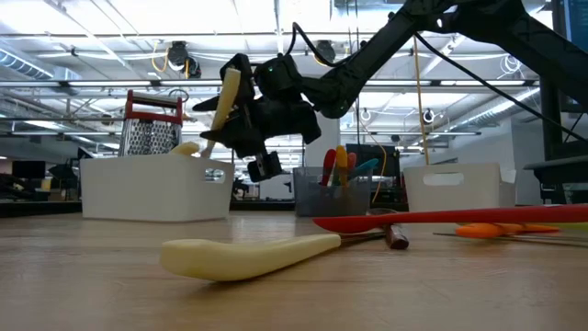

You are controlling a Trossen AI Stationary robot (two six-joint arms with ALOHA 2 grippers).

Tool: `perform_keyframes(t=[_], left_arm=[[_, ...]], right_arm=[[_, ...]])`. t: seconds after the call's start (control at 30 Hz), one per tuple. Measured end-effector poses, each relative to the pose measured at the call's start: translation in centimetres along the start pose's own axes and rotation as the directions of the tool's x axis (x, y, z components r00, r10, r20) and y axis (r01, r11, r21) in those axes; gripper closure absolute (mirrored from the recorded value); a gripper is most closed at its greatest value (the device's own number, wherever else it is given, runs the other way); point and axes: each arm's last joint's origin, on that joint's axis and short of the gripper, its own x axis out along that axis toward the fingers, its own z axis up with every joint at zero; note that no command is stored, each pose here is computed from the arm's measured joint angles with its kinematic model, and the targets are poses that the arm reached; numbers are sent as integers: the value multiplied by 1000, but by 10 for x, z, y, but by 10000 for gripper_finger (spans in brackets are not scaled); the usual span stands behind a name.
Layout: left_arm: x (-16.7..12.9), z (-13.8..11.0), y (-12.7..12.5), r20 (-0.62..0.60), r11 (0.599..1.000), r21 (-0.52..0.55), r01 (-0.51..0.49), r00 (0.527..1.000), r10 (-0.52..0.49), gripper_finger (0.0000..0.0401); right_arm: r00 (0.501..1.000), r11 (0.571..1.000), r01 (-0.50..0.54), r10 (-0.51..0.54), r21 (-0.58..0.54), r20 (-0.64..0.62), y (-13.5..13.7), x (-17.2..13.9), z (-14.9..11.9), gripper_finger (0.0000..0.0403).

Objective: Pick & Place Kitchen Items
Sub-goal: Put the yellow knife into the left white bin

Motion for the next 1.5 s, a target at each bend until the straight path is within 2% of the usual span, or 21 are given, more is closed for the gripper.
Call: perform_keyframes(t=[0.17, 0.33, 0.8, 0.93, 1.03, 1.27, 1.5], left_arm=[[0, 0, 0, 0, 1000, 3, 0, 1000, 0, 359], [0, 0, 0, 0, 1000, 16, 0, 1000, 0, 359], [0, 0, 0, 0, 1000, 15, 0, 1000, 0, 359], [0, 0, 0, 0, 1000, 15, 0, 1000, 0, 359], [0, 0, 0, 0, 1000, 16, 0, 1000, 0, 359], [0, -1, 0, -43, 999, 25, 22, 999, -21, 359], [0, -2, -1, -72, 999, 23, 39, 997, -37, 359]], right_arm=[[1000, 1000, 0, 0, 0, 0, 0, 0, 0, 212], [1000, 1000, 0, 0, 0, 0, 0, 0, 0, 205], [1000, 1000, -6, 6, -14, 12, 1, 0, 1, 231], [1000, 1000, -12, 11, -20, -29, 1, 0, -1, 231], [996, 997, -26, 20, -68, -82, 8, -2, -5, 232], [991, 977, -73, 49, -201, -122, 50, -12, -36, 262], [986, 948, -85, 35, -308, -166, 58, -18, -90, 328]])
